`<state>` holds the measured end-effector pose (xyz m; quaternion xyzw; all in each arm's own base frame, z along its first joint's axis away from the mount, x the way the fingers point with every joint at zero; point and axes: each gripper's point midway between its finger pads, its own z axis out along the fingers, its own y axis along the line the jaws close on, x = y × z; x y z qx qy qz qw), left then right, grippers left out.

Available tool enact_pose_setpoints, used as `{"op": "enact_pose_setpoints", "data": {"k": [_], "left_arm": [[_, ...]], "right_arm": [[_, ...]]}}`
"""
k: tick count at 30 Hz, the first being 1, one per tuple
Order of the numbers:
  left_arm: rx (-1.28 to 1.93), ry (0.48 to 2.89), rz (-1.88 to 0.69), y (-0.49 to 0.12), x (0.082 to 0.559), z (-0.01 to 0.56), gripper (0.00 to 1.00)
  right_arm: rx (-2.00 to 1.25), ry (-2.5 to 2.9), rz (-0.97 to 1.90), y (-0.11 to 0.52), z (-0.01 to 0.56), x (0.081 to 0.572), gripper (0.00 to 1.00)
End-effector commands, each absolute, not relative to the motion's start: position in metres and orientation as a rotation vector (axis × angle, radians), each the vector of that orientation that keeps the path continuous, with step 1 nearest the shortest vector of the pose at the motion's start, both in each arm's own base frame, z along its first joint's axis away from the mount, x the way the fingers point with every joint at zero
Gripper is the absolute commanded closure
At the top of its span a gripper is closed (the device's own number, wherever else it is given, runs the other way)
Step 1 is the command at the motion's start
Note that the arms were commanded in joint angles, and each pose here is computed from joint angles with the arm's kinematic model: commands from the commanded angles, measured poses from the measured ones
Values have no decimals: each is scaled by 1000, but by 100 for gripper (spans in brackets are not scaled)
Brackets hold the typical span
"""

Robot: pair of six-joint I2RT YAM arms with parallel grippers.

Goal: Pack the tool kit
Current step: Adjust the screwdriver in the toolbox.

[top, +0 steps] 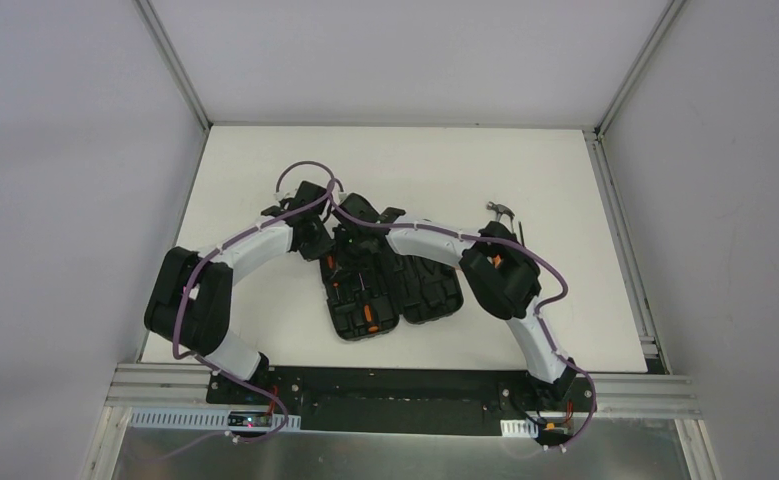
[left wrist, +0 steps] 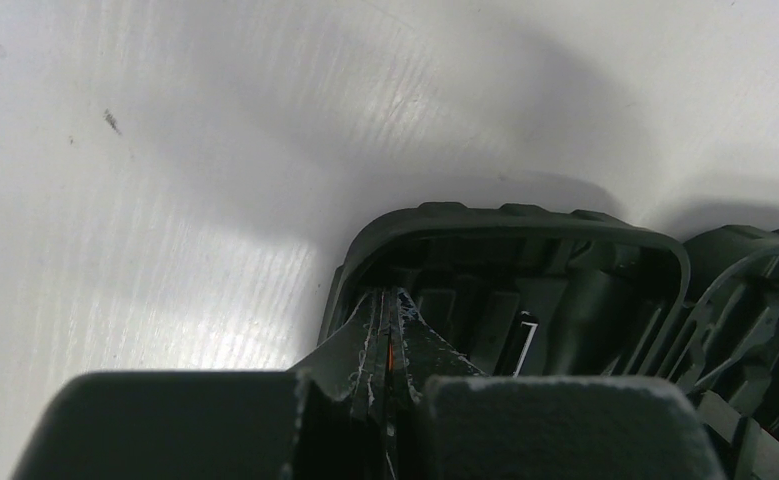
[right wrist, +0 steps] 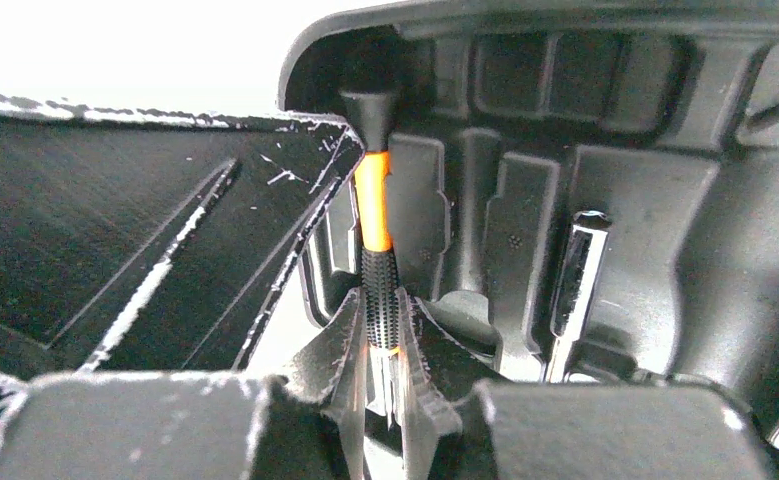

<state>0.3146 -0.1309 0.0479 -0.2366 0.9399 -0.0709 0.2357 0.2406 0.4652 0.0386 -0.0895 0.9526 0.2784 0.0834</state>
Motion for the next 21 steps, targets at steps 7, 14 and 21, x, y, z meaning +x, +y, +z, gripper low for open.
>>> {"op": "enact_pose_setpoints", "data": {"k": [7,14,21], "left_arm": [[-593,2607,-132,-121,292,52,100],[-581,2599,-146,-122,292,55,100],[-571,2578,-154,-122,294,59,100]], "right_arm": [[-398,2839,693,444,35,209,78],[-384,2822,701,441,46,209,68],[-376,2783,714,441,60,213,71]]}}
